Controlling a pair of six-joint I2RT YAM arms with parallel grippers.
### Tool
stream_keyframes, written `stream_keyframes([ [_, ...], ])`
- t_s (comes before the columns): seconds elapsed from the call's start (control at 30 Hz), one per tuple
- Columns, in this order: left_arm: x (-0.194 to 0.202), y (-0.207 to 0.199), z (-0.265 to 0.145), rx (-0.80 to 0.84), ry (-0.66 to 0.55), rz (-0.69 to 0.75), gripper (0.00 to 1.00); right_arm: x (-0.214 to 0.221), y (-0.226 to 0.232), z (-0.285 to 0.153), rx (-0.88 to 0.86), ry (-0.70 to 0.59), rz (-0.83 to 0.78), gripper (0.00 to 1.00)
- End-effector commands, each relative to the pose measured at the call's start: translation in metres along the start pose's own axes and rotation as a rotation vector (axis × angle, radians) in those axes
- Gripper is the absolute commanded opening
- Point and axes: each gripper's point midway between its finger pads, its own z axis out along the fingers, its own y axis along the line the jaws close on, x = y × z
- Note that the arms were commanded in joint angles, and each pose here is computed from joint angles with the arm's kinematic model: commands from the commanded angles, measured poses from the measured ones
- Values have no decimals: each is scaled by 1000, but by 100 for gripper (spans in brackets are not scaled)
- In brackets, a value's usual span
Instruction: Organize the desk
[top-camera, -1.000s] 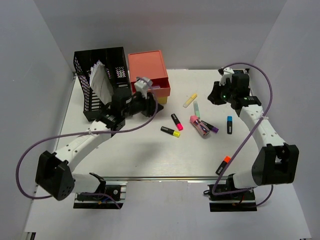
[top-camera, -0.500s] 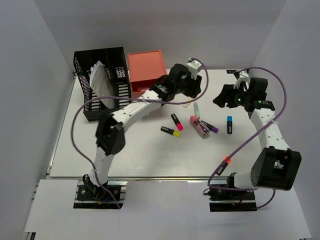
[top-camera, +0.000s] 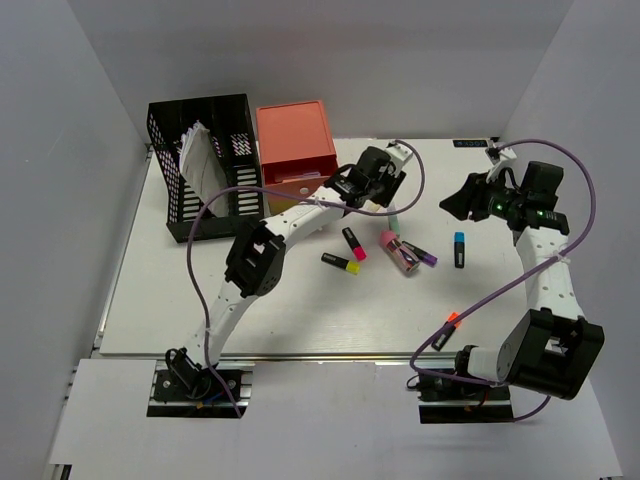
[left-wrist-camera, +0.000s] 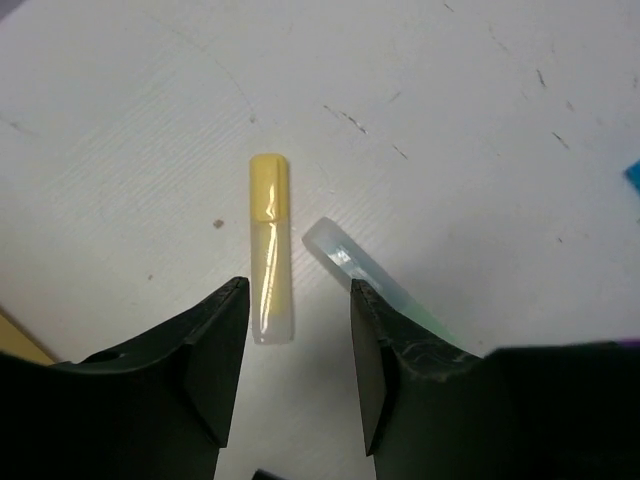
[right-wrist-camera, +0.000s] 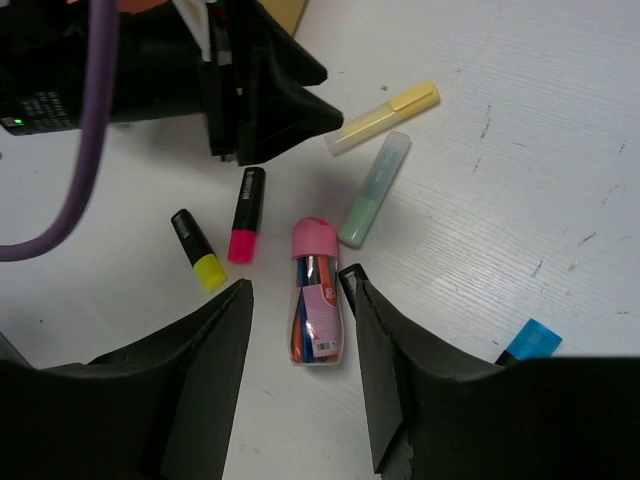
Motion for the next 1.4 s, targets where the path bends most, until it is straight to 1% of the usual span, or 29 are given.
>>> stream_keyframes([
  [0.0,-30,8,4,-70,-99,51,55,-4,9,-5,-56,-28,-38,51],
  [0.17,-14,21,22,-150,-95,65,56,-3,5,-7,-45,-36,-38,50],
  [0.23,-9,29,28,-196,-100,74,59,-1,4,-6,-43,-34,-25,50],
  [0.4,-4,33,37,-223,-105,85,61,0,2,-7,-39,-37,-14,50],
  [0.53,3,33,42,-226,-99,86,63,0,1,-8,-36,-39,-16,50],
  [0.83,27,29,55,-202,-56,92,63,0,-1,-9,-34,-47,-16,50],
  [1.37,59,21,66,-161,13,91,59,-1,-3,-13,-27,-61,-13,50],
])
